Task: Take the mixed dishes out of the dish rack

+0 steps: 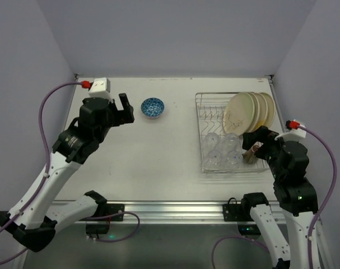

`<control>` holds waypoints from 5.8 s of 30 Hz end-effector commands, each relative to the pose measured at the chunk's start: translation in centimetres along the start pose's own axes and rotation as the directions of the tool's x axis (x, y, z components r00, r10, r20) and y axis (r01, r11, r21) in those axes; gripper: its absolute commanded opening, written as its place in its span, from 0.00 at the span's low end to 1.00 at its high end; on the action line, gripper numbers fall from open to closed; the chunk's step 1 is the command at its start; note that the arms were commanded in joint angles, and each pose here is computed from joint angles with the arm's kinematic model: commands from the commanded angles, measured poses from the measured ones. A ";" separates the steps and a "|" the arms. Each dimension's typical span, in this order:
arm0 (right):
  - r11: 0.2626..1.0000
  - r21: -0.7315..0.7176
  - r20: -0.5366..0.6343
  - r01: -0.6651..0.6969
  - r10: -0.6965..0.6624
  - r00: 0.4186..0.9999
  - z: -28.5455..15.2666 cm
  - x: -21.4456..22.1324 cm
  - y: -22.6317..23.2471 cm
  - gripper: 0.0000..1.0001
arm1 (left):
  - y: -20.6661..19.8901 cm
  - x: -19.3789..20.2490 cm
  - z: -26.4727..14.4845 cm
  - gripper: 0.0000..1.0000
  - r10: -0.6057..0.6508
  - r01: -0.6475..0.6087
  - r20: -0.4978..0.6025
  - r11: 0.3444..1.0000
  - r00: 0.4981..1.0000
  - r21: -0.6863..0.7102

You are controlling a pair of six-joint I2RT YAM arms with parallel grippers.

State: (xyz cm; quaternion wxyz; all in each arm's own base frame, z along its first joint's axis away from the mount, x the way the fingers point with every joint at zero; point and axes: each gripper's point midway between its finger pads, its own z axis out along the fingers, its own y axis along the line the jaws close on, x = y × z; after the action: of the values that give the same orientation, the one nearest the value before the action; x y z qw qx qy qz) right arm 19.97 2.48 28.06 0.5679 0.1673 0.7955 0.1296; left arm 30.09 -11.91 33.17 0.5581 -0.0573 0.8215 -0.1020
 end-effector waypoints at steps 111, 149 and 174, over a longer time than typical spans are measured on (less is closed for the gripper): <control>0.924 0.147 -0.111 0.354 -0.340 0.934 19.4 -8.9 0.4 0.00 | 3.8 12.9 -1.4 1.00 0.107 -0.096 -0.130 0.992 0.986 0.088; 0.517 -0.834 -0.210 -0.193 0.026 0.977 3.0 -8.4 19.8 0.00 | -13.0 3.0 -4.7 1.00 -0.114 0.125 -0.068 0.633 0.991 0.764; 0.345 -0.872 -0.378 -0.348 -0.022 0.926 1.0 -4.8 21.1 0.00 | -19.4 3.4 -8.6 0.40 -0.125 0.253 -0.246 0.045 0.961 0.966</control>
State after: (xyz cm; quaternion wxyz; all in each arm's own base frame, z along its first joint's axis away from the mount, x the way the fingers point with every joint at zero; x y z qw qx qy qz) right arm 25.48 19.57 38.10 0.3837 -0.1109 0.6703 0.6254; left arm 22.52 -30.85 35.25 0.3860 0.1960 0.5948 -0.6774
